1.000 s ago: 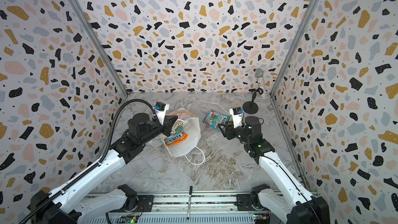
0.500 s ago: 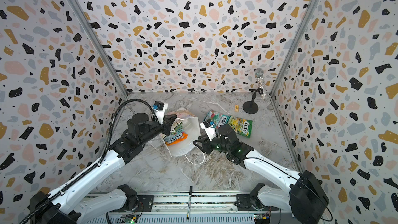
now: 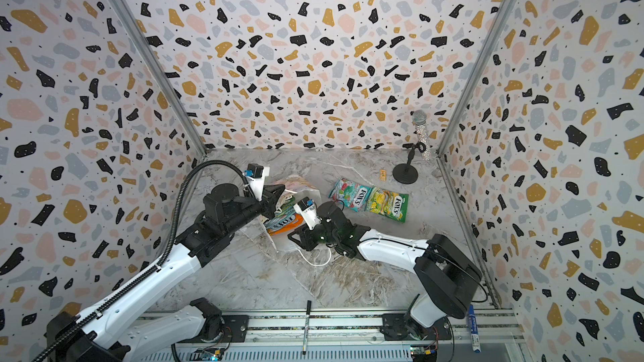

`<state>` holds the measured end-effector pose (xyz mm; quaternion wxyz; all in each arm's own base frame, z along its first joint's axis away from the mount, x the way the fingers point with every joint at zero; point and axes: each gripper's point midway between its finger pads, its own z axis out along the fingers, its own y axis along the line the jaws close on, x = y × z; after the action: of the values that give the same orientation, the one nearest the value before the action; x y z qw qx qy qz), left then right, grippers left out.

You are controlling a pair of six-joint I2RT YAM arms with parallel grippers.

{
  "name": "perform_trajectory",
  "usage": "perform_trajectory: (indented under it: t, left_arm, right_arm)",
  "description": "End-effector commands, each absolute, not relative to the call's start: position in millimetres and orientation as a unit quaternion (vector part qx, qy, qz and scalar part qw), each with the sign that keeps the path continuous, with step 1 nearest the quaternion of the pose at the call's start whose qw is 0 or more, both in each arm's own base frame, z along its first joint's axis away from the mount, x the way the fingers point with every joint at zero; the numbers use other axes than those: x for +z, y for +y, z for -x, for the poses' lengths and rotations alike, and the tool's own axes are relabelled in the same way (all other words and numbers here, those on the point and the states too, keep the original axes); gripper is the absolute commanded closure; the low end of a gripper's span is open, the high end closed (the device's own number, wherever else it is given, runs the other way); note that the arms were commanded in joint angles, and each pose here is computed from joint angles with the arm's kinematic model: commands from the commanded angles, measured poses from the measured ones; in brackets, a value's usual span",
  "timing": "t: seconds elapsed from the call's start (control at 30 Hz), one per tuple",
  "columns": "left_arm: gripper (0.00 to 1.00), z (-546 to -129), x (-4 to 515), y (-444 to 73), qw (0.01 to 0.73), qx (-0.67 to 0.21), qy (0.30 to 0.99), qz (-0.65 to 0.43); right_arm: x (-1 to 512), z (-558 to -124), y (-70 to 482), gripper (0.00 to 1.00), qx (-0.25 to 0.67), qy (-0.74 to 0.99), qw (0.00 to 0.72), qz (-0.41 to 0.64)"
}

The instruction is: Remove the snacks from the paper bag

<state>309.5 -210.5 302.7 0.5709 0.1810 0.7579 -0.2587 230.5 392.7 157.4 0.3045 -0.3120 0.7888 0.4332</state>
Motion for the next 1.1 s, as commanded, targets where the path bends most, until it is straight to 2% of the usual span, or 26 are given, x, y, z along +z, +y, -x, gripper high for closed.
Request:
perform_trajectory:
  t: [0.0, 0.2, 0.47, 0.73, 1.07]
  left_arm:
    - [1.0, -308, 318, -209, 0.595, -0.264, 0.738, -0.175]
    - [1.0, -308, 319, -209, 0.597, -0.263, 0.737, -0.177]
    - [1.0, -307, 320, -209, 0.598, -0.264, 0.735, -0.179]
    - [1.0, -305, 319, -211, 0.595, -0.266, 0.736, -0.185]
    - [1.0, -303, 320, -213, 0.596, -0.264, 0.732, -0.195]
  right_arm:
    - [176, -246, 410, 0.64, 0.45, 0.782, 0.319, 0.29]
    - [172, -267, 425, 0.65, 0.458, 0.801, 0.308, 0.232]
    - [191, -278, 442, 0.66, 0.525, 0.787, 0.287, 0.15]
    - [191, -289, 457, 0.68, 0.554, 0.796, 0.234, 0.072]
    - [198, -302, 457, 0.65, 0.591, 0.774, 0.227, -0.008]
